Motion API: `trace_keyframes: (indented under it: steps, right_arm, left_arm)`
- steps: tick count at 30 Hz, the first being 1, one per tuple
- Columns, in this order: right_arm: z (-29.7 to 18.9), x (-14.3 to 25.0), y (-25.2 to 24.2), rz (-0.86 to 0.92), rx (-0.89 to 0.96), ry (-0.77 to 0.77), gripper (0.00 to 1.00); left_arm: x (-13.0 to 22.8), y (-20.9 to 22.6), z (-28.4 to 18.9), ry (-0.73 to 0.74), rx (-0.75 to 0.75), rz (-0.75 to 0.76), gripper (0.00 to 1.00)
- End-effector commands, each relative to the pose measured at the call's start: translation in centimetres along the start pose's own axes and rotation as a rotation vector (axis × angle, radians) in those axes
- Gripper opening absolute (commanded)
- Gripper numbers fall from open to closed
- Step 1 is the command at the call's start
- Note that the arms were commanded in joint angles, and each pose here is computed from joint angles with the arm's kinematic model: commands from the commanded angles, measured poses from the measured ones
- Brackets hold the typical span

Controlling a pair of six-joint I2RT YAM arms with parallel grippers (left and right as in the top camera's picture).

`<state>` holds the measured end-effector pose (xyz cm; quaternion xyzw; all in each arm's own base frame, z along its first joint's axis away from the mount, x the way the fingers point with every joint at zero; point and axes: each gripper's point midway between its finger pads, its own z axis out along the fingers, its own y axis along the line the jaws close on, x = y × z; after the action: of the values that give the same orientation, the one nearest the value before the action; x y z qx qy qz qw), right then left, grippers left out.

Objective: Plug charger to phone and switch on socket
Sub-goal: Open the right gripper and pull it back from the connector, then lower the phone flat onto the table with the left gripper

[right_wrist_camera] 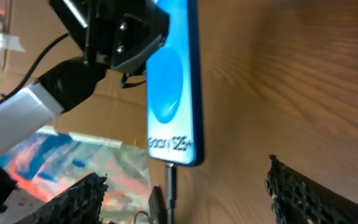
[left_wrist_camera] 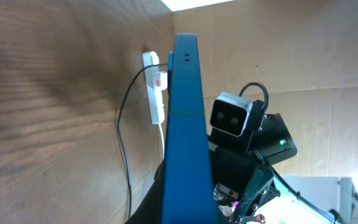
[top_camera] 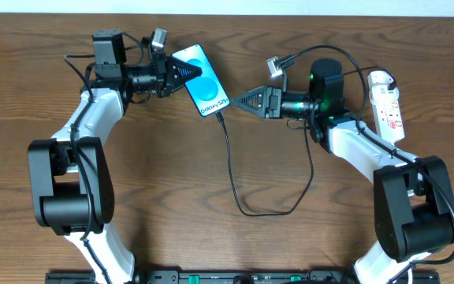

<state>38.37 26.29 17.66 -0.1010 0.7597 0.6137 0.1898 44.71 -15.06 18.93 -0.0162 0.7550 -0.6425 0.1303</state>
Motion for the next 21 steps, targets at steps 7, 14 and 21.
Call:
trace_keyframes:
  steps: [7,14,21]
  right_arm:
    - [-0.2,0.3,-2.9,-0.020,0.140,-0.023,0.87]
    - [0.1,0.8,-4.1,0.004,0.207,-0.026,0.91]
    - [0.7,1.5,-4.4,-0.011,0.235,-0.010,0.91]
  left_arm:
    - [1.9,6.5,-1.1,-0.060,-0.324,-0.144,0.07]
    - [2.8,9.5,-2.4,-0.072,-0.498,-0.168,0.08]
    - [3.0,10.9,-2.5,-0.069,-0.528,-0.193,0.07]
